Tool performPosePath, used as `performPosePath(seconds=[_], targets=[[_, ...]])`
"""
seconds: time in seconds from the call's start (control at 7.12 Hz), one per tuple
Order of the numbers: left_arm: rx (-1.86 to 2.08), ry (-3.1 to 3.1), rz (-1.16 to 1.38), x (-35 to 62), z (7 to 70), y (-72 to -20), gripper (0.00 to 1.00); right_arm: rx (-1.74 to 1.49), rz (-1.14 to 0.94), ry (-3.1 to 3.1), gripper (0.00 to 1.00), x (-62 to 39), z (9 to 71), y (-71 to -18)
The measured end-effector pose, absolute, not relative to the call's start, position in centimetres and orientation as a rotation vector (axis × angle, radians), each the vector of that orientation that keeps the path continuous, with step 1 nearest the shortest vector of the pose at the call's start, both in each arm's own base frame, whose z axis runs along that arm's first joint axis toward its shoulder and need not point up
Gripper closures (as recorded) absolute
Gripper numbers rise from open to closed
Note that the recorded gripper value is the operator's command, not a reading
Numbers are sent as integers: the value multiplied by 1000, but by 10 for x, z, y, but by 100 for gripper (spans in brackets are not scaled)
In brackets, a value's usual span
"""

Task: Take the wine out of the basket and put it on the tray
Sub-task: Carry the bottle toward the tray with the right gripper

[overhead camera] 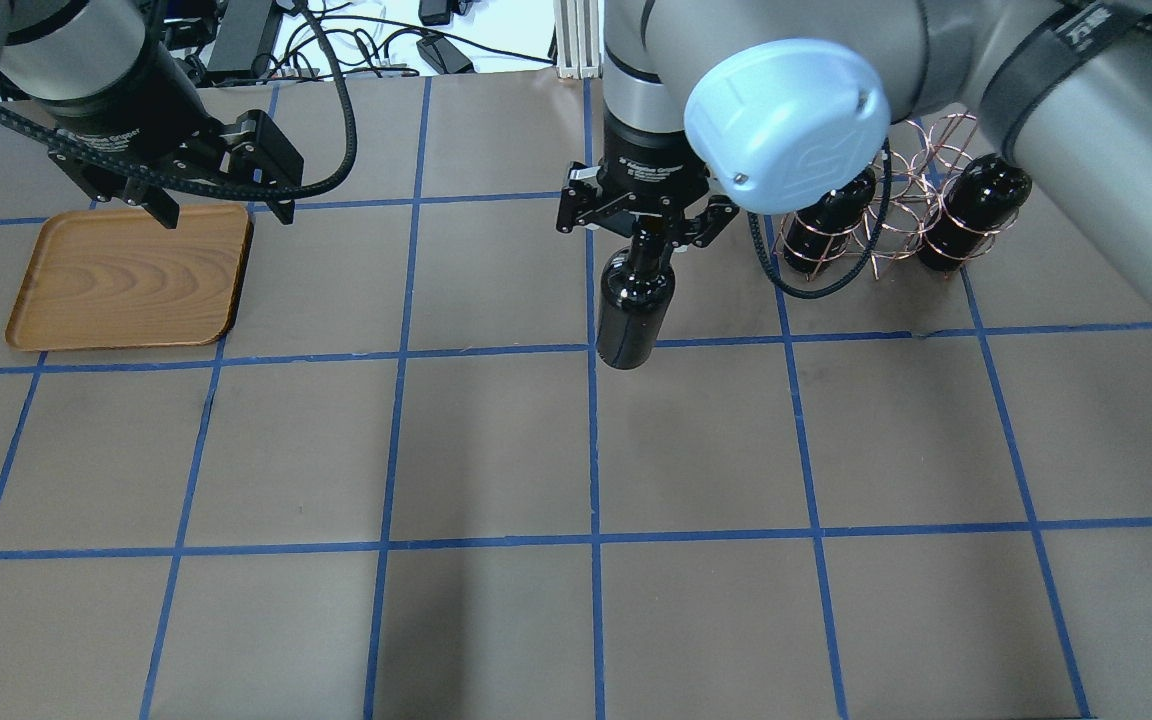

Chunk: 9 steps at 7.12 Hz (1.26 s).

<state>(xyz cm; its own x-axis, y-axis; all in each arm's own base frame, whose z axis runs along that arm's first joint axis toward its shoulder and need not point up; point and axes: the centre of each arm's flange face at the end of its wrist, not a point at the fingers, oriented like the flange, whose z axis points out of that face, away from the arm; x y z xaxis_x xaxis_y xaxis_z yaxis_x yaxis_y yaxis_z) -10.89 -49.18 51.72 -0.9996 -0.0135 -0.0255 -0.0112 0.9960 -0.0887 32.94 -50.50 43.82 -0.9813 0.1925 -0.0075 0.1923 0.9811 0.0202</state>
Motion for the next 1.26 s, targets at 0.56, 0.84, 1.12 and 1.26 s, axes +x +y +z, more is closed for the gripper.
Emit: performPosePath(seconds=[0.56,0.84,1.12,1.26], targets=[[105,3100,-144,-82,521,-495,0,345,35,3117,96,398,419,-471],[112,3100,-144,-77,521,-496,0,367,6,3100,96,421,418,-457],[114,3100,-144,-76,521,-496,0,372,-21,3079,96,441,414,-450],[114,3100,-144,-76,521,-496,0,365,-33,3070,96,453,408,-446]])
